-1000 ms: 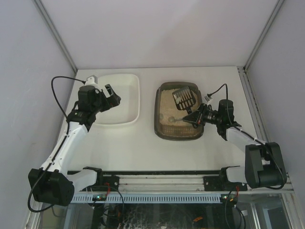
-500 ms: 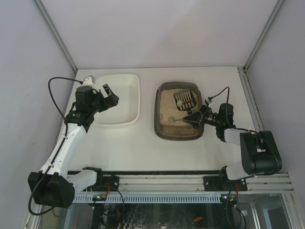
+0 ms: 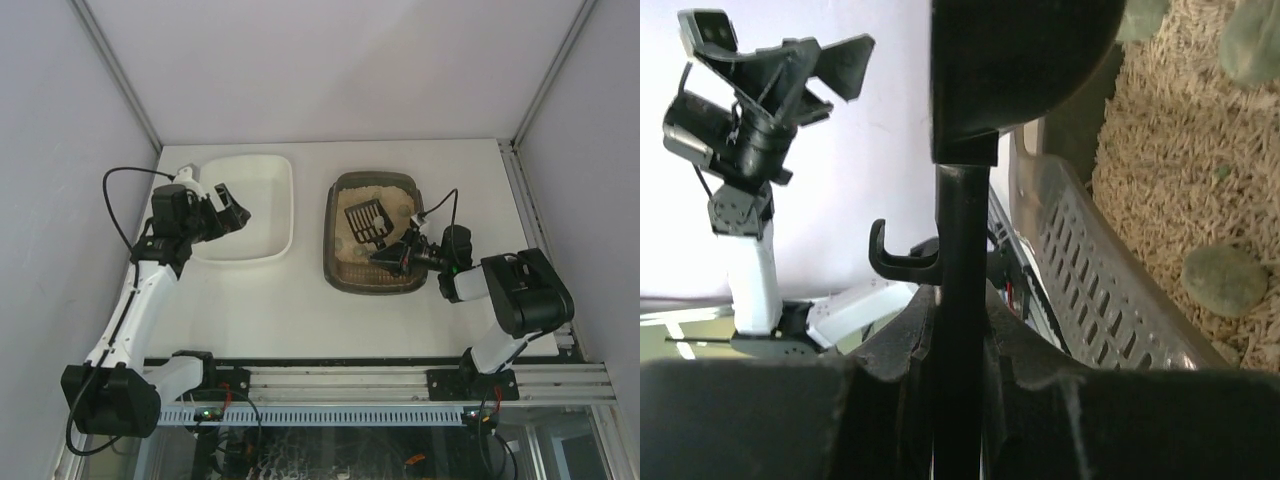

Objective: Clean the litter box

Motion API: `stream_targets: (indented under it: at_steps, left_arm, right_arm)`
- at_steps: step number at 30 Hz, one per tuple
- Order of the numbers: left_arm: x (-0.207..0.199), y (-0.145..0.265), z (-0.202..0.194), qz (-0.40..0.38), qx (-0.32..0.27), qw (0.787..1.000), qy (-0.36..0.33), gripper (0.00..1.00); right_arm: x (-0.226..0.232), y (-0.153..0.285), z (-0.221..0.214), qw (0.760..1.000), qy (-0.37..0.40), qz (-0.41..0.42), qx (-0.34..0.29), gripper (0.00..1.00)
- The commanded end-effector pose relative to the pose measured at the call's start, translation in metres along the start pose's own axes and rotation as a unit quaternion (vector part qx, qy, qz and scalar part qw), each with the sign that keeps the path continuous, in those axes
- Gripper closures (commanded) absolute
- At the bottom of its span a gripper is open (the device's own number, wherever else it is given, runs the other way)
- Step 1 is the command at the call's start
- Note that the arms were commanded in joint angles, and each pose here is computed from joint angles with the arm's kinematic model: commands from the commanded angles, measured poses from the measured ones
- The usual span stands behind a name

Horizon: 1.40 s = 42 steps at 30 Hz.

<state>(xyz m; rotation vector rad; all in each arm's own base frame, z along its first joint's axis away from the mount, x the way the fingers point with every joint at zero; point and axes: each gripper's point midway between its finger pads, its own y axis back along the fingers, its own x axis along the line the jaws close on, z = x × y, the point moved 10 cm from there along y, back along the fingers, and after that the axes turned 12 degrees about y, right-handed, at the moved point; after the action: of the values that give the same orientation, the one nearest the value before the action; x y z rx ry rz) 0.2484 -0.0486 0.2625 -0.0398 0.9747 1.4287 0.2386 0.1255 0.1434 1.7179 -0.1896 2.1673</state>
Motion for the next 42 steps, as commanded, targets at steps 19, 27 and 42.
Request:
stream_targets:
  at_steps: [19, 27, 42]
  left_arm:
    - [0.008, 0.031, 0.071, 0.014, -0.044, 0.995, -0.088, 0.00]
    - [0.003, 0.061, 0.100, 0.071, -0.105, 0.983, -0.134, 0.00]
    - [0.087, 0.077, 0.108, 0.182, -0.079, 0.979, -0.053, 0.03]
  right_arm:
    - [0.018, -0.015, -0.010, 0.986, 0.139, -0.084, 0.028, 1.00]
    - [0.038, -0.022, -0.009, 0.969, 0.213, -0.111, 0.060, 1.00]
    - [0.101, -0.166, -0.009, 0.922, 0.319, -0.149, 0.160, 1.00]
